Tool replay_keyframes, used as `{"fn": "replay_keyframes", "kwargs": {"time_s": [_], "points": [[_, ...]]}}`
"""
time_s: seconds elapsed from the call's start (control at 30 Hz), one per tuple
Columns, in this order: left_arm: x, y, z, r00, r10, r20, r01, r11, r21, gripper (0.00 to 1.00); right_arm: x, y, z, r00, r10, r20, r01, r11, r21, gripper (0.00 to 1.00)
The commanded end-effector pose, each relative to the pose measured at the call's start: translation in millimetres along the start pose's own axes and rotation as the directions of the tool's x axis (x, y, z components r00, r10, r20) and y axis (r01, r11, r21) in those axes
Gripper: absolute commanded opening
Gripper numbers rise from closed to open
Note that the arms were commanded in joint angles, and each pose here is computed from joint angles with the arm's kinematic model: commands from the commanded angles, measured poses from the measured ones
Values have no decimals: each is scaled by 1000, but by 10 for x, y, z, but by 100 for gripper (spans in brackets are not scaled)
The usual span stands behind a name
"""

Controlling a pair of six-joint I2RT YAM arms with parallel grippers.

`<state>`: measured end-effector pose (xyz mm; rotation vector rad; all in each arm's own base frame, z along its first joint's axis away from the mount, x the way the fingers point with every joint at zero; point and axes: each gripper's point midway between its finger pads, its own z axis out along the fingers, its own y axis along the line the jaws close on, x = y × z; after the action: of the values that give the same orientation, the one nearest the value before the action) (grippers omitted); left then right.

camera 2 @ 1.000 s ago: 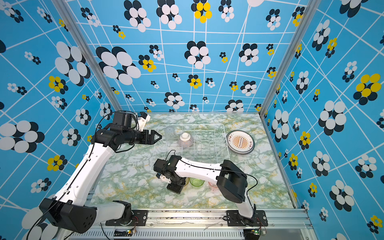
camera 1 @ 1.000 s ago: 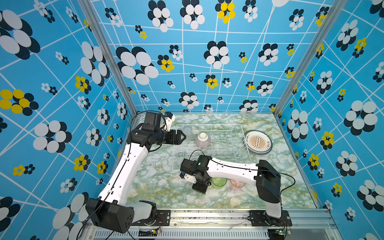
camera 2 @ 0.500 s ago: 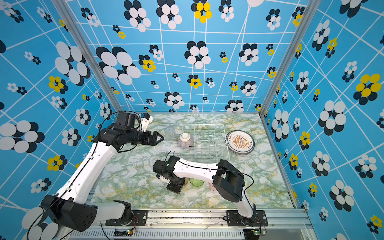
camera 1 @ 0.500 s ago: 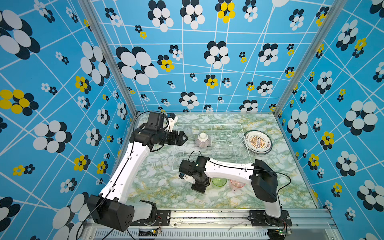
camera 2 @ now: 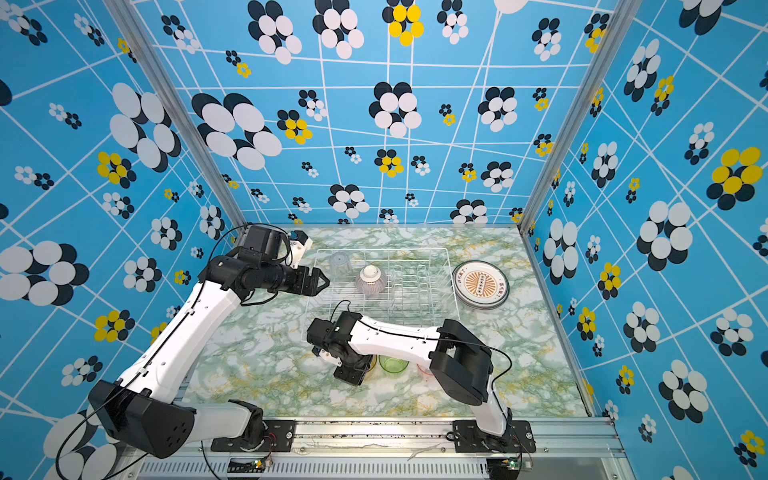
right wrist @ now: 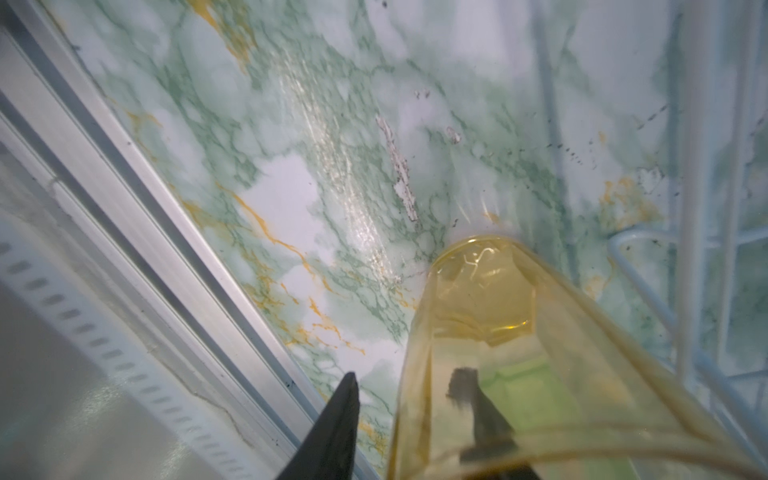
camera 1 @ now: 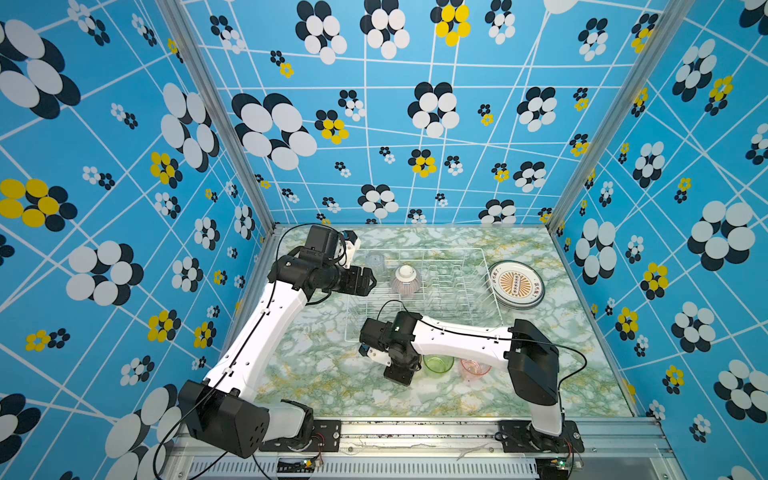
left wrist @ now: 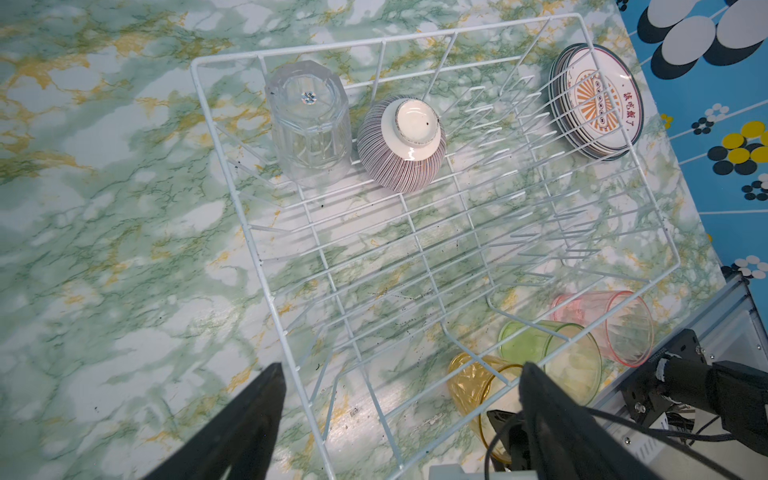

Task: Unload the mixed dishes from the dish rack
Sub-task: 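Set the amber glass upright beside the green glass and open the right gripper, then raise the right gripper while the left gripper moves over the clear glass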

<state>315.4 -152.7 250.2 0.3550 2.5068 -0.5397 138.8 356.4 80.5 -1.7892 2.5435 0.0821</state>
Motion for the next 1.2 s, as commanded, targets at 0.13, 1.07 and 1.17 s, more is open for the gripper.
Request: {"fn": "replay_keyframes", "kwargs": {"time_s": [0.13, 1.07, 1.17], "points": [[-43, 98, 168, 997, 51, -58, -57, 993, -104, 86, -161, -143, -1160, 918, 151, 367, -112, 986, -125, 61], [-702, 676, 1705, 976, 52, -212, -111, 955, -275, 86, 561, -1230, -1550, 642, 489, 591, -498, 851, -164, 75], [-702, 724, 1811, 974, 43, -223, -107, 952, -286, 86, 595, -1266, -1546, 641, 487, 593, -505, 850, -151, 76]]}}
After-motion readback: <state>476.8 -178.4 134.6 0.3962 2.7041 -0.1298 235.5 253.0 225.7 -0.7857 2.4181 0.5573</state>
